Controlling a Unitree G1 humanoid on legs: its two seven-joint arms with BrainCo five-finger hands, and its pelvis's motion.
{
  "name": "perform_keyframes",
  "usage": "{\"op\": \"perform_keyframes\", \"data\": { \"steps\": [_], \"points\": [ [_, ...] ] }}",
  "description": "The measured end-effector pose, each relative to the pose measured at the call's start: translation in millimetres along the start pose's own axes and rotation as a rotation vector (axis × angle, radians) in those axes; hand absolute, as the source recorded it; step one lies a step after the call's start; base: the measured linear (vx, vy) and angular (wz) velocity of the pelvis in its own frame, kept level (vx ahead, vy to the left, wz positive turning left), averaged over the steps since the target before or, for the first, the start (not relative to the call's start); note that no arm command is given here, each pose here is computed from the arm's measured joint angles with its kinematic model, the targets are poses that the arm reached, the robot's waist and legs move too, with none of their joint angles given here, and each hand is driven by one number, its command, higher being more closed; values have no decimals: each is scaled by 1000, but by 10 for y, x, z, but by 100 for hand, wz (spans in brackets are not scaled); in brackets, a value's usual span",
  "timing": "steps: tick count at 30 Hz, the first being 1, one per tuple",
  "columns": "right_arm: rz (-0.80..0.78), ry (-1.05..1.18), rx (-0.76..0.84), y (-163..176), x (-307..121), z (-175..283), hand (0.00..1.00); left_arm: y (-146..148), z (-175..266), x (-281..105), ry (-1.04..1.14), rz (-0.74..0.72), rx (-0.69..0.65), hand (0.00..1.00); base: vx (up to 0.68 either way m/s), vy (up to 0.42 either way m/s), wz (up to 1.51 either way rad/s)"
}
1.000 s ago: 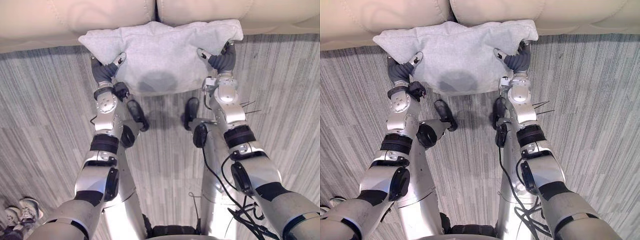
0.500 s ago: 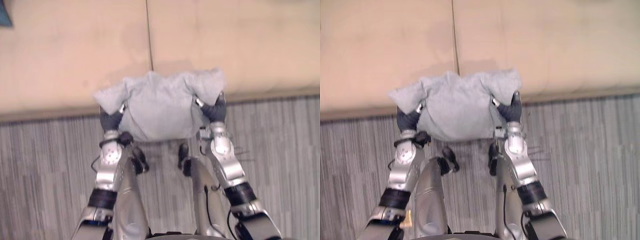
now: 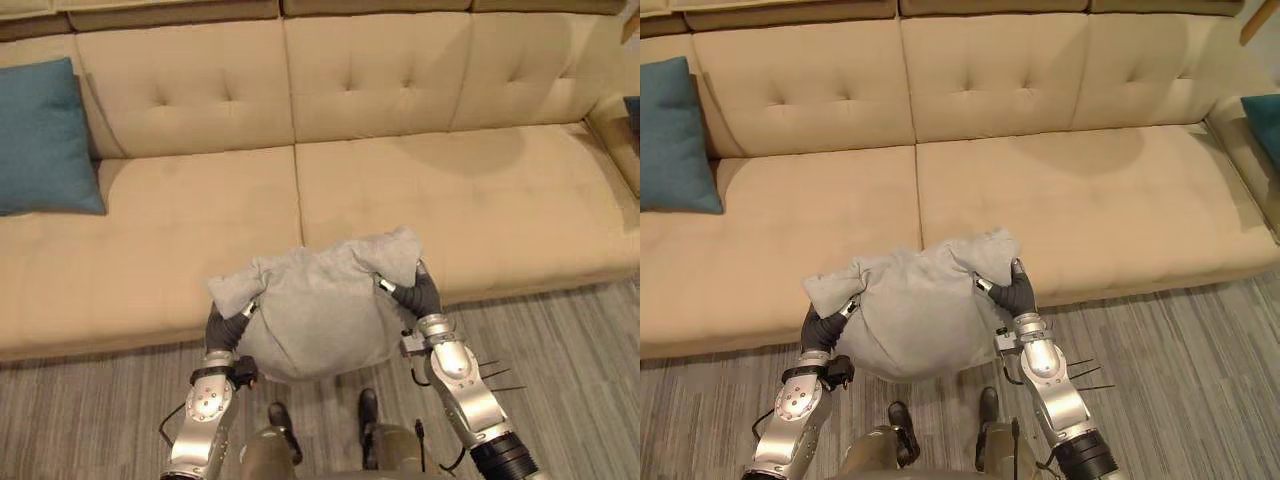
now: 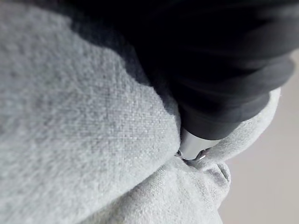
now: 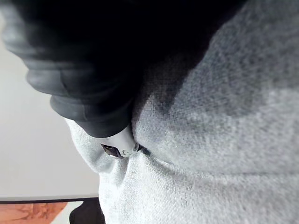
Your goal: Pick up cushions and gather them together orderly.
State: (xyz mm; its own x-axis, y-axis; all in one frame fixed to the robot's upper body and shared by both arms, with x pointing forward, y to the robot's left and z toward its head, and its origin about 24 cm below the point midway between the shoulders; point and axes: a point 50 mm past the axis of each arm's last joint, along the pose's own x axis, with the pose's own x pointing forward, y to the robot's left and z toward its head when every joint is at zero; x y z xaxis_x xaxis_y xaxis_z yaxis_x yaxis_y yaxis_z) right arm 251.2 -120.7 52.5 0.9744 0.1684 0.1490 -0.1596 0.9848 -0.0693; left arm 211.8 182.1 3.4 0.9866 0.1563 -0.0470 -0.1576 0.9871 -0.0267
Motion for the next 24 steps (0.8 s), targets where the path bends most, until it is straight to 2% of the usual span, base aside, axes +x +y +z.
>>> {"op": "perform_keyframes", "data": {
  "steps": [11,17,24],
  "points": [
    [4,116,-31,-41,-34,-253,100,-25,0,-53,5,-23,28,100,-35,39,7],
    [-24,139,-47,-159,-95,-295,100,-116,43,-1,-15,-81,52,100,239,-192,80],
    [-61,123,-23,-282,-167,-241,100,-240,-6,-31,2,-119,1,100,414,-192,-6]
  ]
}}
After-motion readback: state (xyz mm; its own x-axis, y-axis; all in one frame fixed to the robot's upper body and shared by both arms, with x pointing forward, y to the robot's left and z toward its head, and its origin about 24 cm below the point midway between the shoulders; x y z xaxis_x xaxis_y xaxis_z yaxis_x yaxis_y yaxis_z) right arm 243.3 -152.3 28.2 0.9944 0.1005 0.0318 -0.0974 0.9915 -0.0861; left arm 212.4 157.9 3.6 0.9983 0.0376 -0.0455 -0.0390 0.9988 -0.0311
